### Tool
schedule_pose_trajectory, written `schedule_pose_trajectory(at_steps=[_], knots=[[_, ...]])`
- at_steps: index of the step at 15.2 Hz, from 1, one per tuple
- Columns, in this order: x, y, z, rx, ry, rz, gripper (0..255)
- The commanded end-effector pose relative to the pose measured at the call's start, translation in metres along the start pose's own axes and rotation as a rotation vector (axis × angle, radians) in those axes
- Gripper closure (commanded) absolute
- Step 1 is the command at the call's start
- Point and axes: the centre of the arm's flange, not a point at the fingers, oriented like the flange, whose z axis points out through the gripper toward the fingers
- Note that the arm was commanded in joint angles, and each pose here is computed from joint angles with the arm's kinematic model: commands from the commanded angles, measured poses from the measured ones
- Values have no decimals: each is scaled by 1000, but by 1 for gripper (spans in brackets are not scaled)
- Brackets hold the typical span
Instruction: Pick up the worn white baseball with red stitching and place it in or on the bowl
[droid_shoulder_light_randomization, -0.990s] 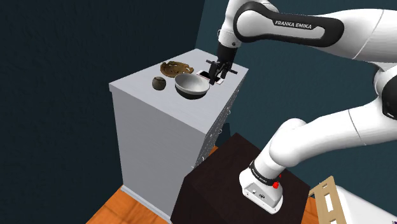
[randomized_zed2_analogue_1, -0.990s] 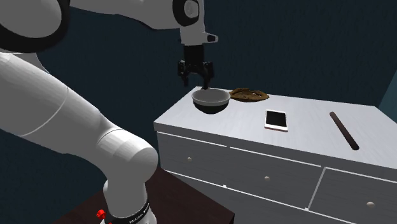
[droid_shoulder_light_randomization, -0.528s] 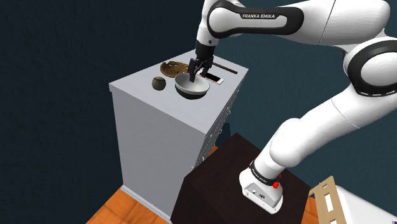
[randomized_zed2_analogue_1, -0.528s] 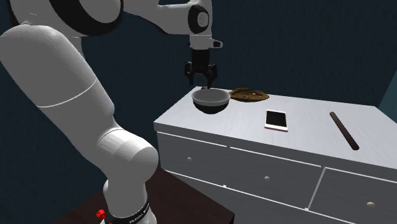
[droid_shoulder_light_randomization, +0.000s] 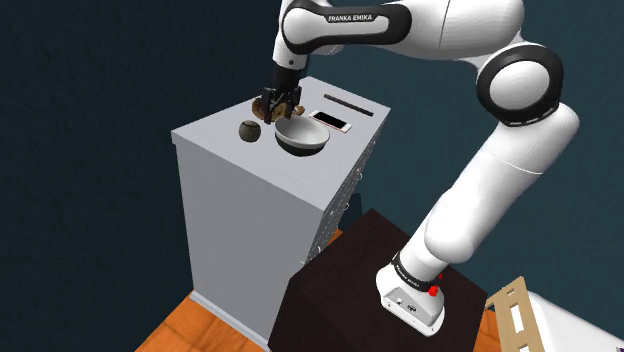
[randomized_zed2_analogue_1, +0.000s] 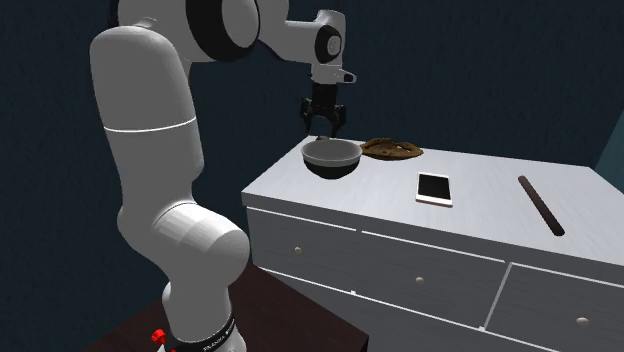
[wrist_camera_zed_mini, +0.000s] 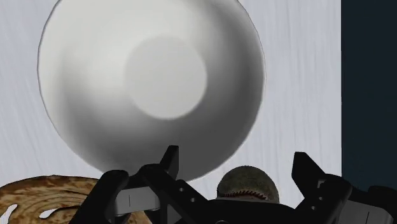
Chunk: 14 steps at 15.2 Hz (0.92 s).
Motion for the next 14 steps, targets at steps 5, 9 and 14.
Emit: schedule_pose_trajectory(at_steps=[5,9,14], knots=[[73,-16,20,52,-9,-14,0],[90,-21,35,64,-12,-17,0],[90,-23,64,64,-12,-17,0]])
